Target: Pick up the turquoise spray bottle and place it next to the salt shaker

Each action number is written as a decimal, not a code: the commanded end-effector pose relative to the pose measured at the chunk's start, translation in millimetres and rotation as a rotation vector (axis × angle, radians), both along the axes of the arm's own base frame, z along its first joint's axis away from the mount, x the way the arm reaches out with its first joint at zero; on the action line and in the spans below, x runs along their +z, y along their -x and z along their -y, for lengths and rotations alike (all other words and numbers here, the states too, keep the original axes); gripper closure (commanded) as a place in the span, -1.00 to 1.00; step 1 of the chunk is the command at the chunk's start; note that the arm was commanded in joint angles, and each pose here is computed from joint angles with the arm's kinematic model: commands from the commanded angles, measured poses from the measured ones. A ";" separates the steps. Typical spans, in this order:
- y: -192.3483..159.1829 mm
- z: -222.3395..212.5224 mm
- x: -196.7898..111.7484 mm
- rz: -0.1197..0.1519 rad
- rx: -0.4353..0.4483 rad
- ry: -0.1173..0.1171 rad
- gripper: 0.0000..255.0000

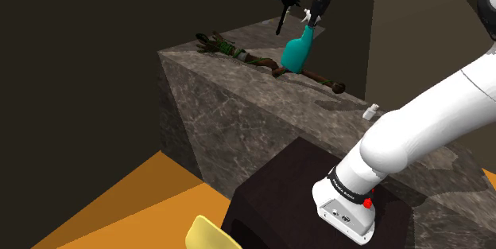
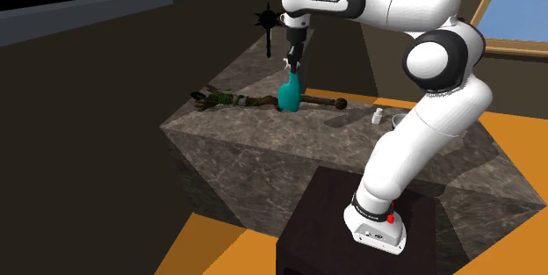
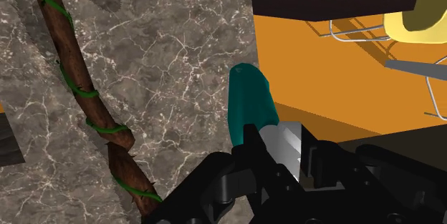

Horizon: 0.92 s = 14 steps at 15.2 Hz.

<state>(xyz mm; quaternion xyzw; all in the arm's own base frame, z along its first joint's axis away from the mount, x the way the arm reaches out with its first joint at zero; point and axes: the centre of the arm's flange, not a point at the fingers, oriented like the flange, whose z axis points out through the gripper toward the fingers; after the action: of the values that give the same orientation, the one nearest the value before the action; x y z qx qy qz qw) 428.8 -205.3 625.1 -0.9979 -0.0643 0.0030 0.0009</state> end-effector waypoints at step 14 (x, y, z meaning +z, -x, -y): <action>-0.7 0.0 78.7 0.000 0.000 0.000 1.00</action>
<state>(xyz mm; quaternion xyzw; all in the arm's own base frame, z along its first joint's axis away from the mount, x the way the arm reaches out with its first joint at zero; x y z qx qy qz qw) 429.3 -206.0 698.0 -0.9979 -0.0644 0.0031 0.0010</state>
